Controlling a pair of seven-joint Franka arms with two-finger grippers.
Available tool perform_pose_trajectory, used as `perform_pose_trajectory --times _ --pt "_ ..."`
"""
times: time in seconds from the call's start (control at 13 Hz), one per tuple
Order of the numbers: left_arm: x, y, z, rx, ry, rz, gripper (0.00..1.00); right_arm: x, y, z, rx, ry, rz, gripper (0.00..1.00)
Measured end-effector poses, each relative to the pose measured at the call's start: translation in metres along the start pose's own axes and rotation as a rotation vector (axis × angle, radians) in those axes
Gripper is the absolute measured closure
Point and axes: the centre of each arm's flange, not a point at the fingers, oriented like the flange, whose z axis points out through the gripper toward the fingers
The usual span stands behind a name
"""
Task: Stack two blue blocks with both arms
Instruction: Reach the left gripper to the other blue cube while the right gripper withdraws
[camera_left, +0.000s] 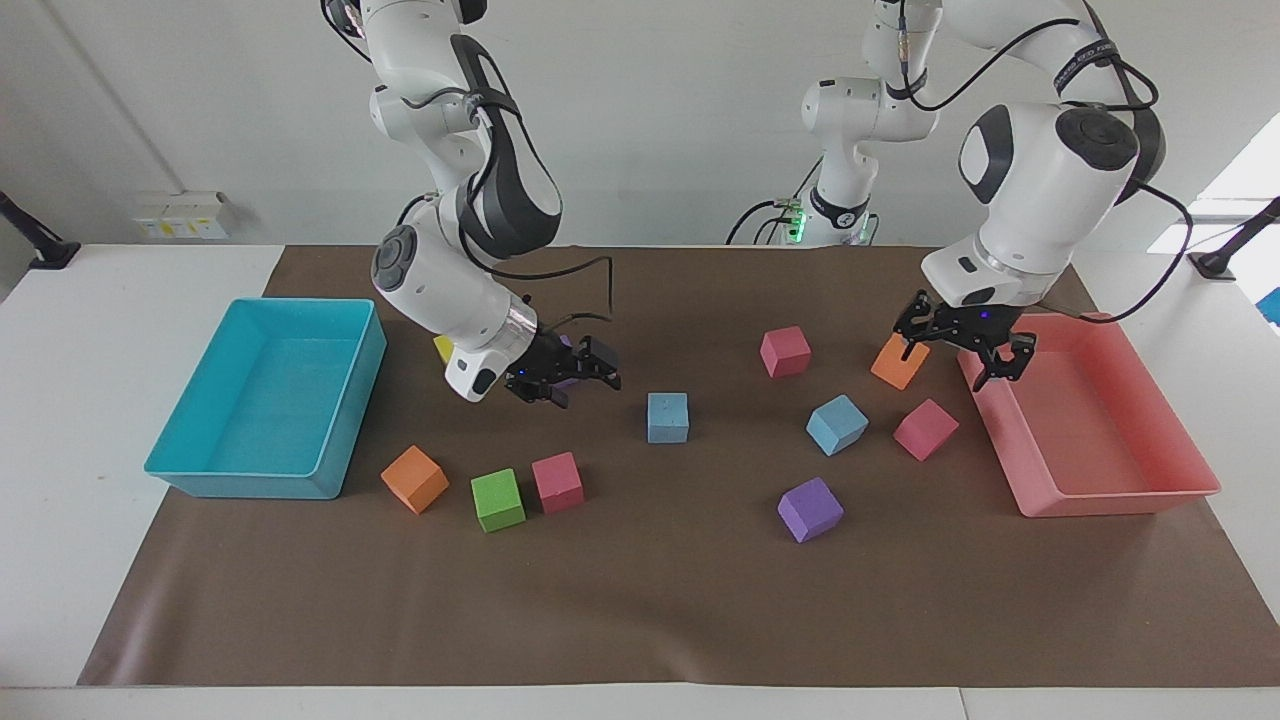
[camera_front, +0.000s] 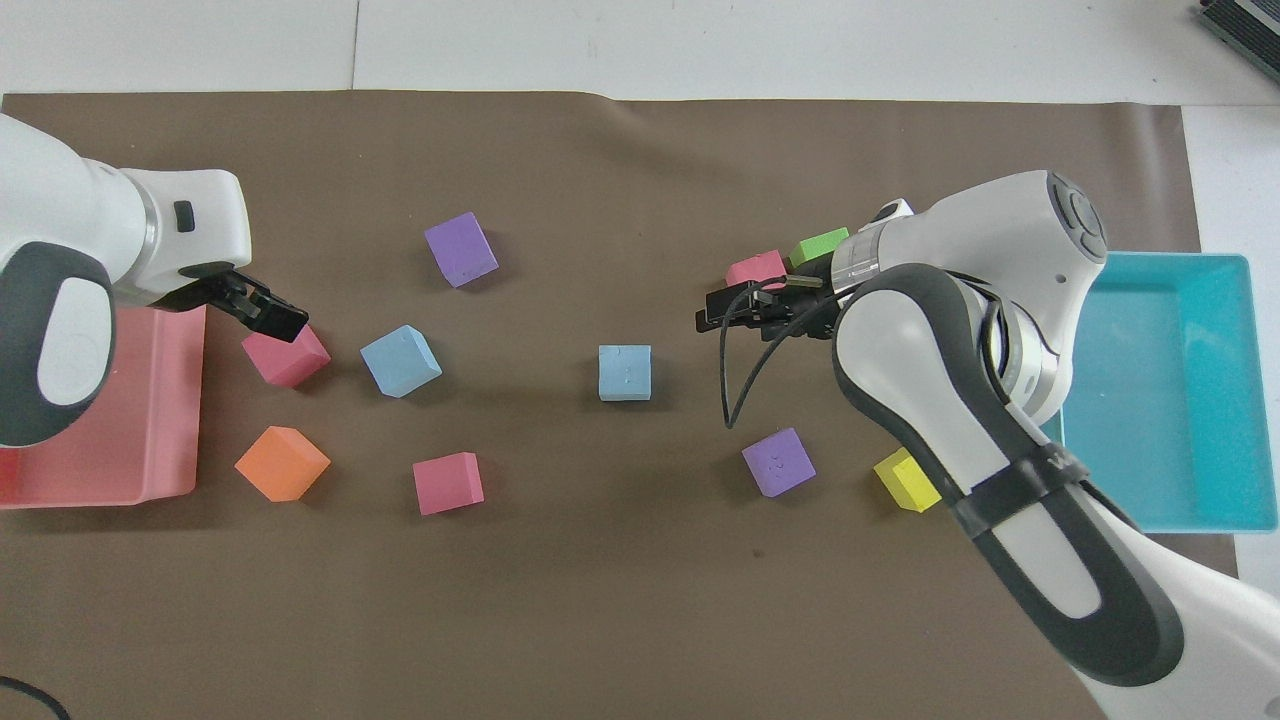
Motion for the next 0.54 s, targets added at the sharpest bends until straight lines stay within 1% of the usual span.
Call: perform_pose_trajectory --times 0.15,0.23,0.46,0.54 --pt "-0.001 0.012 0.021 -0.017 -0.027 0.103 0.00 -0.001 0.014 0.013 0.089 -0.011 -0.025 0.25" --pt "-0.001 0.019 0.033 -0.026 -0.038 0.150 0.00 -0.003 0.023 0.024 0.127 -0.018 -0.040 0.25" --pt "0.010 0.054 0.082 -0.014 -0.016 0.230 0.00 -0.005 0.044 0.049 0.190 -0.025 -0.056 0.57" --pt "0.011 0.062 0.098 -0.013 -0.014 0.243 0.00 -0.005 0.048 0.054 0.206 -0.025 -0.051 0.57"
